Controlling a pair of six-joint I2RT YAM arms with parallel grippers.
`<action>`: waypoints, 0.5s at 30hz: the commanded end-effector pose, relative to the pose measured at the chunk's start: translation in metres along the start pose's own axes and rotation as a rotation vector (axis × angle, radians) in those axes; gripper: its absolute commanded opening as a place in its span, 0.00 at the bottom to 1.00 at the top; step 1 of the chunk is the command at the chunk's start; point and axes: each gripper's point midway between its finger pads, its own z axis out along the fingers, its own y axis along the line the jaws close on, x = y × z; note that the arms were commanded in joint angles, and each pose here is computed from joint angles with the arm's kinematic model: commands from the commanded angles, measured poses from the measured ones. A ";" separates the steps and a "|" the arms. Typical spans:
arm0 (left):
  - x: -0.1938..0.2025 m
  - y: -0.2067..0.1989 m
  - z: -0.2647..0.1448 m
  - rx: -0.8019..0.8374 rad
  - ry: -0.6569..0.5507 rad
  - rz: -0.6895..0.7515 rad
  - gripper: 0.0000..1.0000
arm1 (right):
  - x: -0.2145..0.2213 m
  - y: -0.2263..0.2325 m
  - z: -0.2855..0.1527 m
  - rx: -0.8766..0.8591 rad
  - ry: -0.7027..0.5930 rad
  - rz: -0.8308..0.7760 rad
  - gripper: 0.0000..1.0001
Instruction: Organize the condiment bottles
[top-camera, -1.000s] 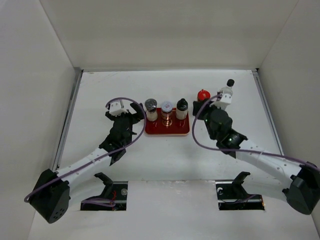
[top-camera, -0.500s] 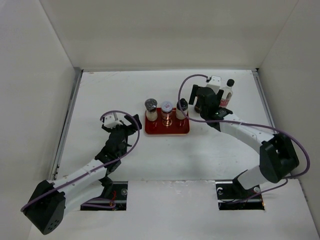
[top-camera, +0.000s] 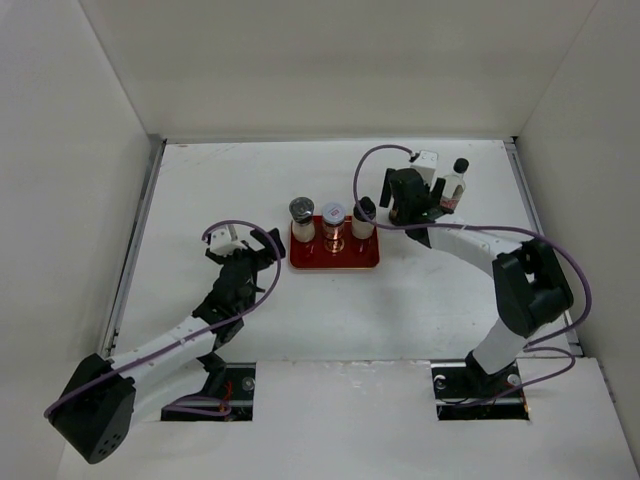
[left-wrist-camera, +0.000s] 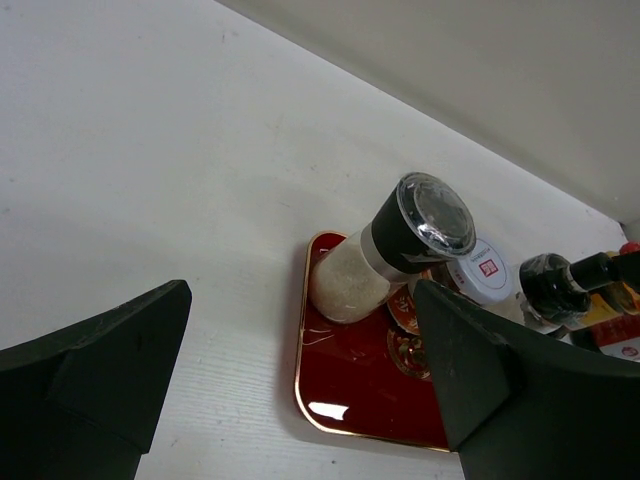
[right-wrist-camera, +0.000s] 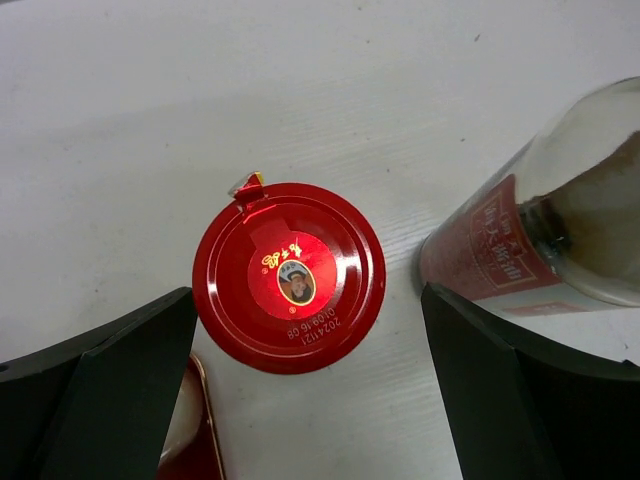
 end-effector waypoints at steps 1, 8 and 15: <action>-0.006 -0.004 0.002 0.018 -0.036 -0.044 0.96 | -0.027 0.018 0.012 -0.051 -0.063 0.067 1.00; -0.001 0.002 0.006 -0.008 -0.029 -0.025 0.96 | -0.040 0.028 0.017 -0.101 -0.132 0.123 0.62; -0.001 0.005 0.007 -0.017 -0.035 -0.025 0.96 | -0.112 0.007 -0.053 -0.124 -0.337 0.205 0.54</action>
